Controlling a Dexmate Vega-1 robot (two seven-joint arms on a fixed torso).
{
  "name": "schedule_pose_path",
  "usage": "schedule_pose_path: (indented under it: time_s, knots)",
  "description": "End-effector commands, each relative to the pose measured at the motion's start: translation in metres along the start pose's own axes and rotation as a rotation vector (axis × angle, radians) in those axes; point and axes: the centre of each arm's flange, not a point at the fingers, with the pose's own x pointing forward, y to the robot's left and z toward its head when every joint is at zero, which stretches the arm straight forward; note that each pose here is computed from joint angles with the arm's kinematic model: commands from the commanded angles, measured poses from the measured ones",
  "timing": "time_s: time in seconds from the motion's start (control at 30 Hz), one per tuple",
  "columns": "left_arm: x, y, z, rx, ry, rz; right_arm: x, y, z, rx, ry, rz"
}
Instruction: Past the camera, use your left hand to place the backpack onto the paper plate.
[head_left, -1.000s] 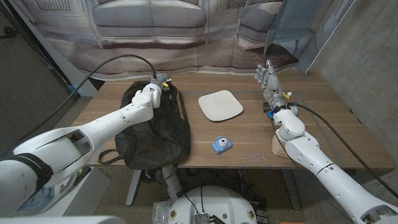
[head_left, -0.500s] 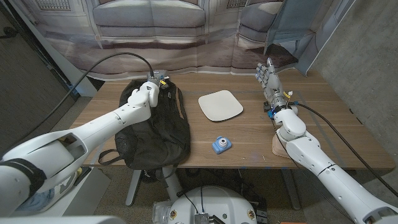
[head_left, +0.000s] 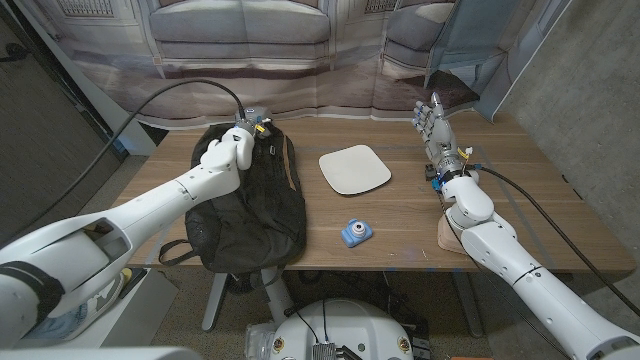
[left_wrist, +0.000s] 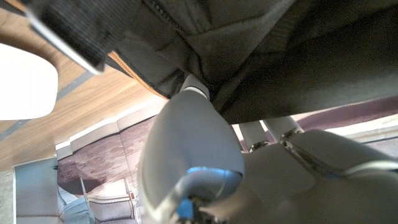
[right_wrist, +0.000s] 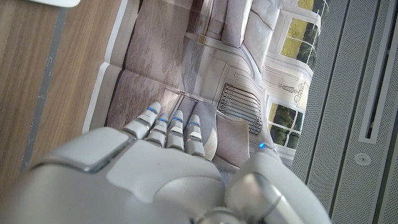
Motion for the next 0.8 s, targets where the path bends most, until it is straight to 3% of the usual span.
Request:
schedule_pose_path:
  time_s: [0.03, 0.37, 0.8]
  knots:
    - [-0.014, 0.012, -0.005, -0.026, -0.02, 0.041, -0.002, 0.003, 0.0, 0.006, -0.003, 0.002]
    - [-0.024, 0.021, -0.015, -0.104, -0.039, 0.081, -0.003, 0.006, 0.003, -0.005, -0.008, 0.014]
    - [-0.029, 0.036, -0.017, -0.112, -0.051, 0.127, -0.003, 0.006, 0.006, -0.005, -0.013, 0.012]
